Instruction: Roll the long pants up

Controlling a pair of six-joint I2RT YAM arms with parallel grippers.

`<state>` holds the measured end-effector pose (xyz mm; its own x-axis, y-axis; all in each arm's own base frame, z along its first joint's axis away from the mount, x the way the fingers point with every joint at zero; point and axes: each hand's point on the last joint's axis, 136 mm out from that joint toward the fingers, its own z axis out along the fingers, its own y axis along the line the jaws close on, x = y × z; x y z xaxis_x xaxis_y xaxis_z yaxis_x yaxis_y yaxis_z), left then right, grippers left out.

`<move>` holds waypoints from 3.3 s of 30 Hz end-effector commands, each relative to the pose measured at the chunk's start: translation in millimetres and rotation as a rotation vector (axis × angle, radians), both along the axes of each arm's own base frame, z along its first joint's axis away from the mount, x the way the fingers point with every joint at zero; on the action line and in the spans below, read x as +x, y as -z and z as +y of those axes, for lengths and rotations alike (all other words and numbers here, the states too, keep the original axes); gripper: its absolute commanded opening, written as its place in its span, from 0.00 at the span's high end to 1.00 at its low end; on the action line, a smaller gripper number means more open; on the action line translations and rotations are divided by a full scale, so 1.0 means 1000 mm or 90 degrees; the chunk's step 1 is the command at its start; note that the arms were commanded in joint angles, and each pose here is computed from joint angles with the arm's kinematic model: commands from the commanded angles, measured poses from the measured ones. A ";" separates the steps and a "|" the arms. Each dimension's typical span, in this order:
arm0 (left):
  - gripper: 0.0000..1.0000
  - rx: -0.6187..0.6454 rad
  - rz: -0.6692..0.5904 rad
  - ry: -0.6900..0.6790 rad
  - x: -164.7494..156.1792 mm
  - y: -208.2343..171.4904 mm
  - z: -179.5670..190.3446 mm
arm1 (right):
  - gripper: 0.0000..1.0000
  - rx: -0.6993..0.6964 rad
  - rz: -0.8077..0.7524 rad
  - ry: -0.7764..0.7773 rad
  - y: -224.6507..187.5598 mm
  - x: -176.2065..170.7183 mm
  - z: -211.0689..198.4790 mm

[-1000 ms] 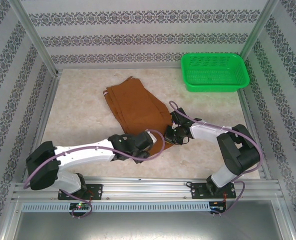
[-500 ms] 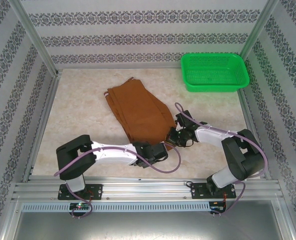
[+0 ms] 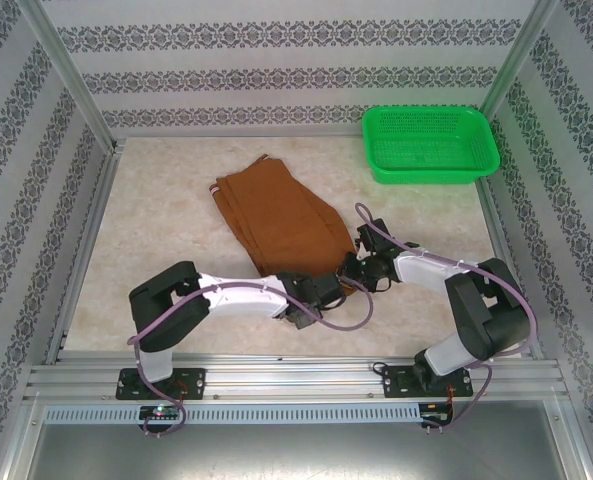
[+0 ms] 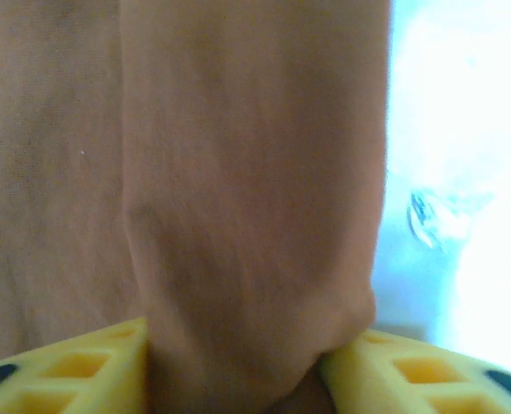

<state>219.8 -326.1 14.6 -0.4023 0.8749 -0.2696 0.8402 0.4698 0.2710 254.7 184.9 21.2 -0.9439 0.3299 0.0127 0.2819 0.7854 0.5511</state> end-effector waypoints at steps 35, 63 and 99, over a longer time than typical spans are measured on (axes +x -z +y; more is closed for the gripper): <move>1.00 -0.571 0.770 -0.196 -0.018 -0.095 -0.053 | 0.86 0.032 -0.187 0.045 -0.151 0.004 -0.052; 0.73 -0.632 0.716 -0.355 0.018 -0.076 -0.009 | 1.00 -0.024 0.073 -0.060 0.020 -0.006 0.006; 0.70 -0.161 0.059 -0.192 -0.006 -0.071 0.052 | 1.00 -0.060 0.102 -0.080 0.035 -0.018 0.007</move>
<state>220.1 -276.0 45.3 -0.8158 0.4965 -0.2967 0.5562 0.8141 -0.1670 265.6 221.9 24.2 -0.9828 0.1763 0.0557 0.1749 0.7884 0.5897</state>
